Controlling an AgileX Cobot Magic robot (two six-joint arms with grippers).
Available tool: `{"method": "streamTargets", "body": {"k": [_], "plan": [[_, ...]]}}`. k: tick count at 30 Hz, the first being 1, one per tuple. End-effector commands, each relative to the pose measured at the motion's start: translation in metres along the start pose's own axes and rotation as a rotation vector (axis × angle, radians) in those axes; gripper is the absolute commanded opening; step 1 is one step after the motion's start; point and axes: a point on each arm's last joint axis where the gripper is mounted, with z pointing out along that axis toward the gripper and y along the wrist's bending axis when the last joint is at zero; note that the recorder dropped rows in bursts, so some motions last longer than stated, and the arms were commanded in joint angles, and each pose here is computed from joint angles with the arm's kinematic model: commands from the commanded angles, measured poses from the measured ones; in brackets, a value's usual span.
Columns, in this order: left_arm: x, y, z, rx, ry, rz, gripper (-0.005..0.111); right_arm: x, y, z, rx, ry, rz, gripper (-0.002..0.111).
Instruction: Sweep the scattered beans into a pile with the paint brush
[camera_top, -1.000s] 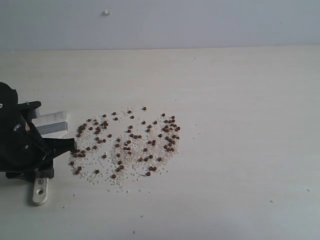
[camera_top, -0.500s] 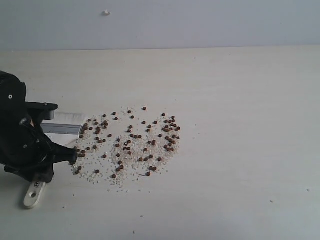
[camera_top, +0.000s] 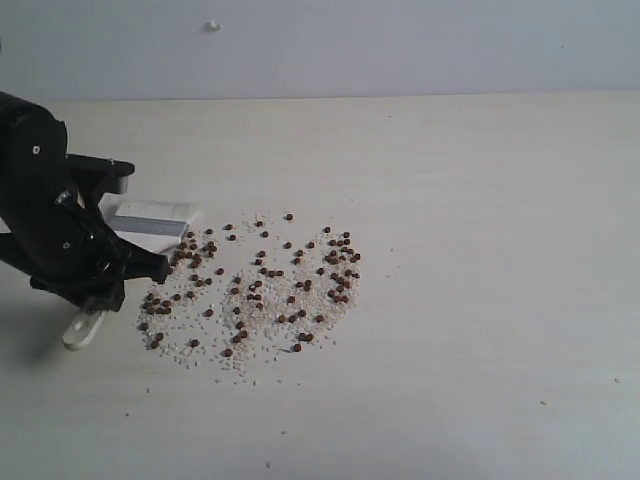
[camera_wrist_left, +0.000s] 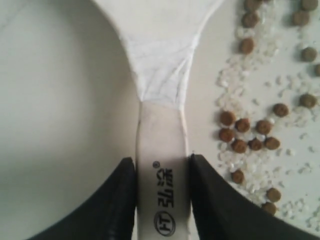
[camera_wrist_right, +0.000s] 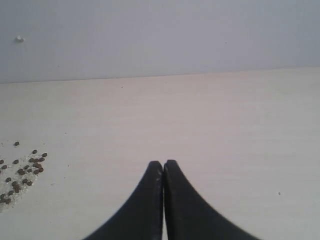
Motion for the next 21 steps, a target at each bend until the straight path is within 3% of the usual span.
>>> {"method": "streamTargets", "body": {"k": [1,7,13,21], "plan": [[-0.013,0.000,-0.007,0.005,-0.069,0.007,0.000,0.000,0.000,0.000,0.005,-0.010,0.000,0.000],[-0.023,0.000,-0.017,-0.004,-0.112,0.027,0.000,0.000,0.000,0.000,0.006,-0.010,-0.001,0.000],[-0.022,0.004,-0.053,0.001,-0.223,0.035,0.000,0.000,0.000,0.000,0.005,-0.010,0.000,0.000],[-0.022,0.007,-0.076,0.009,-0.316,0.041,0.000,0.000,0.000,0.000,0.005,-0.010,0.000,0.000]]}}
